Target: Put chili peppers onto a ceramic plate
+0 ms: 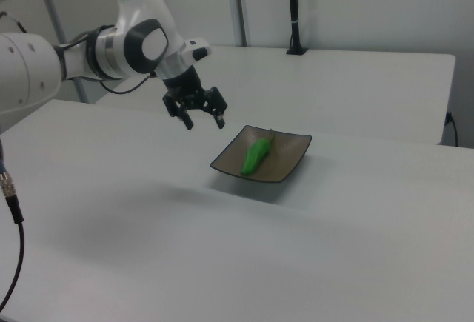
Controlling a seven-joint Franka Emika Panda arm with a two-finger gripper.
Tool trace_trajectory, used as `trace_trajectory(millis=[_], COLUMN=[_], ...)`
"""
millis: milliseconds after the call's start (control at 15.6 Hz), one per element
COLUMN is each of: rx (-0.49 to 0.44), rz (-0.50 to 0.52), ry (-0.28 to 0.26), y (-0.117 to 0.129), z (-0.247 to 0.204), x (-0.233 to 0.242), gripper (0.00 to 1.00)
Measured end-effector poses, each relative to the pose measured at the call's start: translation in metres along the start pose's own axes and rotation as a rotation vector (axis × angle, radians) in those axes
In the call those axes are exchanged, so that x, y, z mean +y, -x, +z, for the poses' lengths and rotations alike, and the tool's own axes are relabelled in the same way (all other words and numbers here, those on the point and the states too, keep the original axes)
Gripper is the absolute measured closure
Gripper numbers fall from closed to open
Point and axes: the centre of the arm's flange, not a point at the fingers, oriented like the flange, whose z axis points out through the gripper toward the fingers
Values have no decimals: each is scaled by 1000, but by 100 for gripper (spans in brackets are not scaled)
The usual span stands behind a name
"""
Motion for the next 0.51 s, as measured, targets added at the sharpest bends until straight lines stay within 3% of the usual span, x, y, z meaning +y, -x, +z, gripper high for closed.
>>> trace_trajectory(millis=[256, 513], rx=[-65, -115], rz=[-12, 0], ry=[-40, -124], y=[29, 54], z=[-14, -41], x=[-13, -16], gripper=[0, 0])
